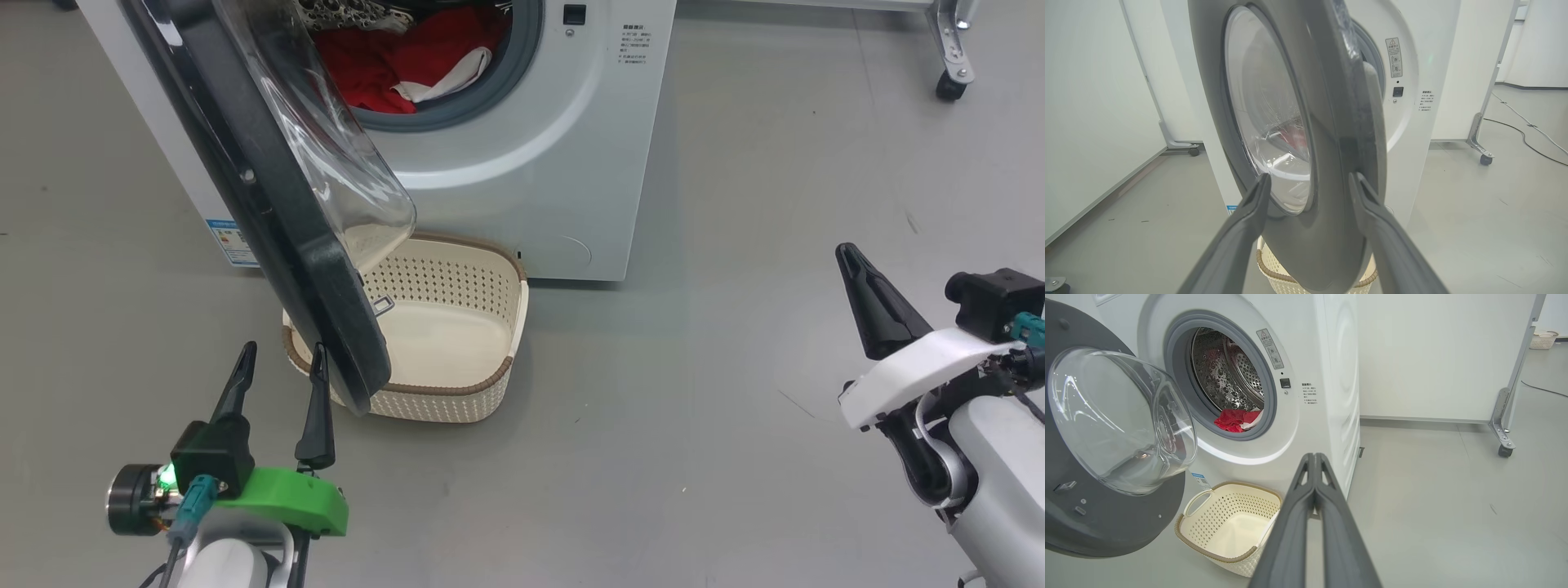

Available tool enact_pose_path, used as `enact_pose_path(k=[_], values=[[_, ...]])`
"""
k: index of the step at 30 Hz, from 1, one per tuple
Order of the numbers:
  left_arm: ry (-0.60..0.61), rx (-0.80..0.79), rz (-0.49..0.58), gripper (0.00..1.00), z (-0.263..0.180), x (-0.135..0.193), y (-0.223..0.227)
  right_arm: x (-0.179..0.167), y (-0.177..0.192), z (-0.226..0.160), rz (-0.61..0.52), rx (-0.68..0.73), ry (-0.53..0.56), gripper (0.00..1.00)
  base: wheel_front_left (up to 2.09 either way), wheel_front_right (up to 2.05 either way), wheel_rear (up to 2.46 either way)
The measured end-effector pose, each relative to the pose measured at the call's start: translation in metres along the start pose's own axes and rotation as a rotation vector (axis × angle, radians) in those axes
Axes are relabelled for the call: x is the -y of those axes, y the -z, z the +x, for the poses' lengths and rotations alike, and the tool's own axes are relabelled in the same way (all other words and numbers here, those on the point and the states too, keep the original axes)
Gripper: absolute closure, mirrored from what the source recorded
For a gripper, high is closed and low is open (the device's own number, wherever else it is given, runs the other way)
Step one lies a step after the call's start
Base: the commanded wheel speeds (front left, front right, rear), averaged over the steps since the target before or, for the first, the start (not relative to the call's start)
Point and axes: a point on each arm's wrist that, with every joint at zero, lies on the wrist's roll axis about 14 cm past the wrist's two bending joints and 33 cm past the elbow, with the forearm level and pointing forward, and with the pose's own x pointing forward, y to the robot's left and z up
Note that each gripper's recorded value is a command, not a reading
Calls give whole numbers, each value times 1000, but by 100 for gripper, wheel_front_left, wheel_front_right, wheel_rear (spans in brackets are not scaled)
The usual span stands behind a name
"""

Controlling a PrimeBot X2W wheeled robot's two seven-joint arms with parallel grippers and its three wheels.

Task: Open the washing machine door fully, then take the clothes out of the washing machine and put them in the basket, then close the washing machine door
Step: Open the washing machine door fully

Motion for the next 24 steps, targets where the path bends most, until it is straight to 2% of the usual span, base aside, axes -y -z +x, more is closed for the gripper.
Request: enact_pose_path(k=[6, 18, 19, 20, 21, 24], values=[[-11, 6, -3, 0, 0, -3, -2, 6, 7, -15, -56, 25, 46, 100, 0, 0, 0], [-31, 3, -8, 0, -6, -9, 0, 14, 18, -42, -31, 37, 182, 100, 0, 0, 0], [-29, 2, -9, 0, -5, -8, 0, 15, 14, -42, -27, 54, 192, 72, 0, 0, 0], [-25, 3, -10, 0, -5, -8, 0, 15, 9, -42, -30, 71, 198, 27, 0, 0, 0], [-23, 3, -11, 0, -5, -7, 0, 14, 5, -42, -35, 84, 197, 0, 0, 0, 0], [-24, -1, -10, 0, -6, -7, 1, 10, -1, -42, -44, 112, 189, 0, 0, 0, 0]])
